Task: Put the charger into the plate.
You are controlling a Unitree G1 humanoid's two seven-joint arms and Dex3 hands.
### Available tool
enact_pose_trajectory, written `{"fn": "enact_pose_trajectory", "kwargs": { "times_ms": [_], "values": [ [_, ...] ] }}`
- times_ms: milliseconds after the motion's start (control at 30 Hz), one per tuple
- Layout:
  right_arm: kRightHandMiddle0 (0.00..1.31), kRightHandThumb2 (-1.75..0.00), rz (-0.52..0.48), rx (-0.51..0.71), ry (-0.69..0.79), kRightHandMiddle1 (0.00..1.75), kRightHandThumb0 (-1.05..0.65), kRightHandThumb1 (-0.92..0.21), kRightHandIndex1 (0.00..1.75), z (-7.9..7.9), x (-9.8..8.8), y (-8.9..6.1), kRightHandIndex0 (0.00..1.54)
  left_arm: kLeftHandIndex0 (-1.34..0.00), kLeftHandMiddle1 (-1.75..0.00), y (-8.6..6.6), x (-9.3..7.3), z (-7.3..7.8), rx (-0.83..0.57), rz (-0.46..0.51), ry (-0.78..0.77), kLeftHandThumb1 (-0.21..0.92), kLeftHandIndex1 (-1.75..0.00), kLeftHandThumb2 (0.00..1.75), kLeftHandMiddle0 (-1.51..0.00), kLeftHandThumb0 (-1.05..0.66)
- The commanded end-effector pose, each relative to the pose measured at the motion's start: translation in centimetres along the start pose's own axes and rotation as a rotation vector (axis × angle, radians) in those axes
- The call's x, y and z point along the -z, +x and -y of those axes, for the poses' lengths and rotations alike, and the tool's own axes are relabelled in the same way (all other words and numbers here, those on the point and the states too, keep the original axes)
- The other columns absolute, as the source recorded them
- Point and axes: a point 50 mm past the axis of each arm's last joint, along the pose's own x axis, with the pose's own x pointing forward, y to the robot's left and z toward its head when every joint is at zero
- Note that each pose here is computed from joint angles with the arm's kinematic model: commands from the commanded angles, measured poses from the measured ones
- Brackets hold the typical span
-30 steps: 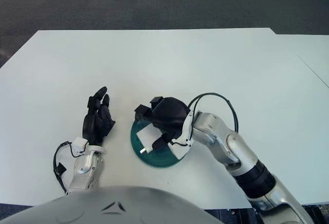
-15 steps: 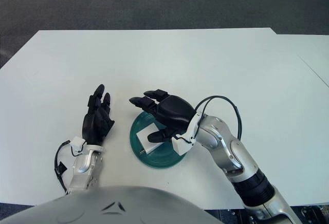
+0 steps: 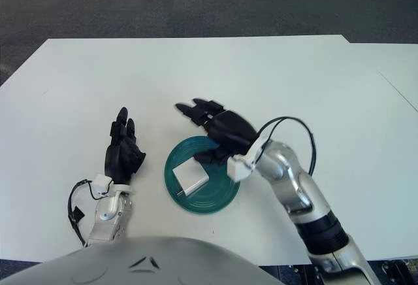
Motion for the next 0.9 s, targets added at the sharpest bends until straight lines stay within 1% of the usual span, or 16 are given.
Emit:
{"fn": "enact_pose_trajectory", "kwargs": {
  "times_ms": [0, 33, 67, 100, 133, 167, 233, 267, 367, 467, 567, 667, 700, 733, 800, 867],
  "values": [
    [0.0, -0.91, -0.097, 0.092, 0.214, 0.17, -1.05, -0.92, 0.01, -0.1, 2.8, -0.1, 0.08, 0.0, -0.02, -2.0, 1.8, 1.3, -0.084, -0.127, -0.057, 0.92, -0.33, 1.0, -0.13, -0.99],
    [0.0, -0.9, -0.146, 0.149, 0.332, 0.18, -1.05, -0.92, 0.01, -0.7, 4.2, -0.3, 0.07, 0.0, -0.02, -1.9, 1.7, 1.0, -0.065, -0.122, -0.042, 0.92, -0.38, 0.99, -0.14, -1.0],
    [0.0, -0.9, -0.178, 0.188, 0.411, 0.19, -1.05, -0.92, 0.01, -1.2, 5.1, -0.5, 0.07, 0.0, -0.03, -1.7, 1.7, 0.9, -0.053, -0.119, -0.033, 0.92, -0.42, 0.99, -0.15, -1.0],
    [0.0, -0.9, -0.213, 0.262, 0.55, 0.2, -1.05, -0.92, 0.0, -1.7, 6.0, -1.2, 0.07, 0.0, -0.03, -1.7, 1.7, 0.6, -0.037, -0.128, -0.026, 0.92, -0.43, 0.99, -0.16, -1.01],
    [0.0, -0.89, -0.227, 0.306, 0.631, 0.24, -1.05, -0.92, 0.01, -1.9, 6.4, -1.7, 0.08, 0.0, -0.02, -1.7, 1.8, 0.4, -0.028, -0.136, -0.023, 0.92, -0.46, 1.0, -0.16, -1.01],
    [0.0, -0.89, -0.233, 0.354, 0.74, 0.25, -1.05, -0.92, 0.01, -2.3, 6.3, -2.2, 0.08, 0.0, -0.02, -1.7, 1.9, 0.2, -0.031, -0.15, -0.014, 0.92, -0.48, 1.0, -0.16, -1.01],
    [0.0, -0.88, -0.239, 0.406, 0.867, 0.33, -1.04, -0.92, 0.02, -2.8, 6.0, -3.1, 0.11, 0.0, -0.02, -1.8, 2.0, -0.1, -0.043, -0.166, 0.006, 0.92, -0.5, 0.99, -0.15, -1.01],
    [0.0, -0.88, -0.242, 0.42, 0.904, 0.37, -1.04, -0.92, 0.02, -3.0, 5.9, -3.5, 0.12, 0.0, -0.02, -1.8, 2.1, -0.2, -0.048, -0.171, 0.014, 0.92, -0.51, 0.99, -0.15, -1.01],
    [0.0, -0.89, -0.254, 0.438, 0.947, 0.42, -1.03, -0.92, 0.03, -3.3, 5.6, -4.3, 0.14, 0.0, -0.02, -1.9, 2.1, -0.3, -0.058, -0.176, 0.026, 0.92, -0.52, 0.99, -0.15, -1.0],
    [0.0, -0.89, -0.287, 0.479, 1.002, 0.49, -1.03, -0.92, 0.03, -3.8, 5.4, -5.6, 0.17, 0.0, -0.02, -1.9, 1.8, -0.6, -0.067, -0.189, 0.052, 0.92, -0.54, 0.97, -0.17, -0.99],
    [0.0, -0.9, -0.315, 0.515, 1.032, 0.53, -1.02, -0.92, 0.03, -4.8, 5.2, -6.2, 0.18, 0.0, -0.02, -1.9, 1.7, -0.6, -0.051, -0.193, 0.041, 0.92, -0.57, 0.96, -0.18, -0.98],
    [0.0, -0.9, -0.34, 0.552, 1.051, 0.61, -1.01, -0.92, 0.03, -6.0, 5.4, -6.4, 0.2, 0.0, -0.02, -1.7, 1.5, -0.6, -0.036, -0.184, 0.006, 0.92, -0.6, 0.96, -0.18, -0.97],
    [0.0, -0.9, -0.357, 0.573, 1.065, 0.63, -1.01, -0.92, 0.03, -6.7, 5.7, -6.3, 0.2, 0.0, -0.02, -1.7, 1.5, -0.6, -0.025, -0.18, -0.003, 0.92, -0.61, 0.97, -0.18, -0.97],
    [0.0, -0.89, -0.368, 0.587, 1.074, 0.68, -1.01, -0.92, 0.03, -7.3, 5.8, -6.3, 0.22, 0.0, -0.01, -1.6, 1.5, -0.6, -0.018, -0.178, -0.008, 0.92, -0.61, 0.97, -0.17, -0.98],
    [0.0, -0.88, -0.395, 0.617, 1.1, 0.77, -1.0, -0.92, 0.04, -8.5, 6.5, -5.8, 0.24, 0.0, -0.01, -1.5, 1.6, -0.6, -0.003, -0.178, -0.012, 0.92, -0.61, 0.98, -0.16, -0.98],
    [0.0, -0.86, -0.408, 0.646, 1.12, 0.85, -0.98, -0.92, 0.04, -9.2, 7.0, -5.4, 0.27, 0.0, 0.0, -1.4, 1.7, -0.6, -0.006, -0.188, -0.014, 0.92, -0.59, 0.99, -0.14, -0.98]
  ]
}}
